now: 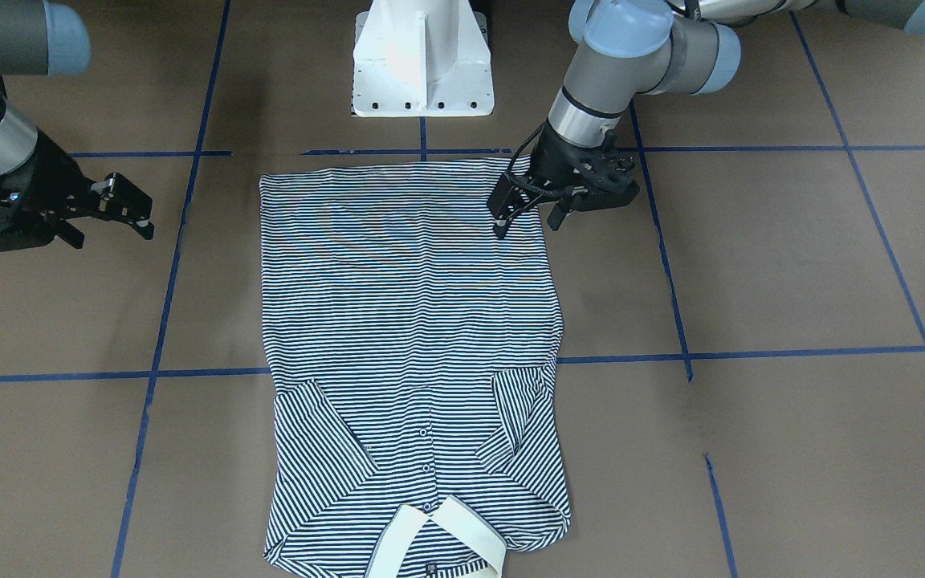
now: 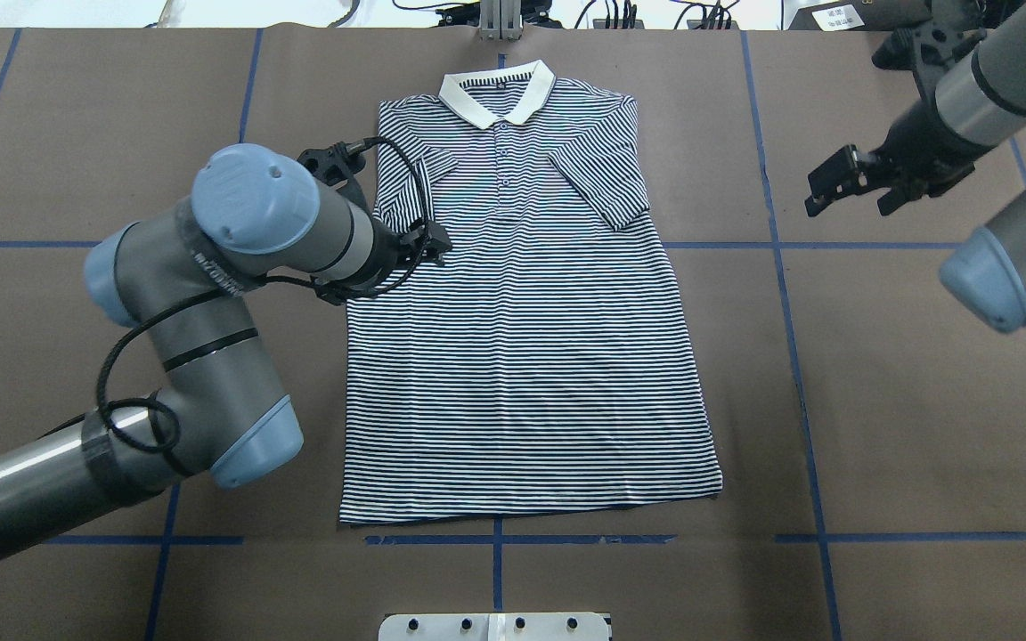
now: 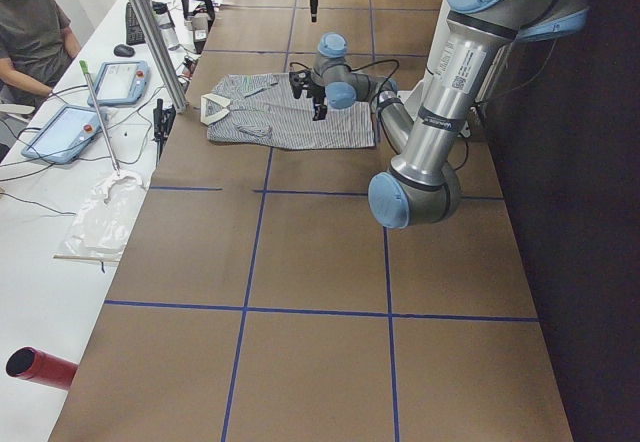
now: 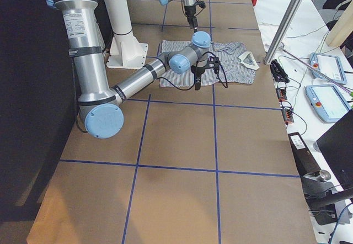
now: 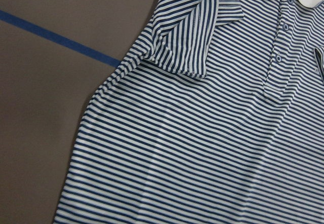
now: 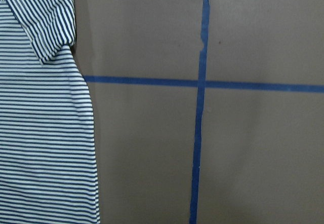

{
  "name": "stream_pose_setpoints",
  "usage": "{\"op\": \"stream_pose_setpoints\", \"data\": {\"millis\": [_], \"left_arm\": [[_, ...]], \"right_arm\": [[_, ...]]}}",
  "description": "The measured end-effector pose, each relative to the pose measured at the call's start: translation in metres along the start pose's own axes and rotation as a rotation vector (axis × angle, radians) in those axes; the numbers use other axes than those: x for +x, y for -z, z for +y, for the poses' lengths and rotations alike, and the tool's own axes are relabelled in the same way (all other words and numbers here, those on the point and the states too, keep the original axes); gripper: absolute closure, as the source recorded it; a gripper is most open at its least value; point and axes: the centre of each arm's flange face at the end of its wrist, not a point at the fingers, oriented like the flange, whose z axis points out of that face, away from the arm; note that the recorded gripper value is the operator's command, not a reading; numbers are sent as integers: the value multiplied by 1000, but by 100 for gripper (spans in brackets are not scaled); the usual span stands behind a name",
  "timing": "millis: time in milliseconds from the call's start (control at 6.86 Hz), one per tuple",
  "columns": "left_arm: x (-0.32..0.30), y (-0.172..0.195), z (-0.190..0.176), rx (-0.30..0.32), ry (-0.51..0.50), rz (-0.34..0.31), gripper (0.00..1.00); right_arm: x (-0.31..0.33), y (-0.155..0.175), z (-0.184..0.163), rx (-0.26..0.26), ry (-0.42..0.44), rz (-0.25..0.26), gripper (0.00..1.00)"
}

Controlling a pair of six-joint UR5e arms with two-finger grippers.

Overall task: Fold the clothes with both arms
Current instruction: 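Lower both grippers toward the shirt's side edges near the hem, then grasp the hem corners nearest the robot with both grippers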

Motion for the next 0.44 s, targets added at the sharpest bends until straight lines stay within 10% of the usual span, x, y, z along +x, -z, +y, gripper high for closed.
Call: {"op": "stream_pose_setpoints", "data": {"millis": [437], "left_arm": [[-13, 42, 33, -28, -73, -59, 0]], "right_arm": [[-72, -92, 103, 8, -52, 8, 0]]}}
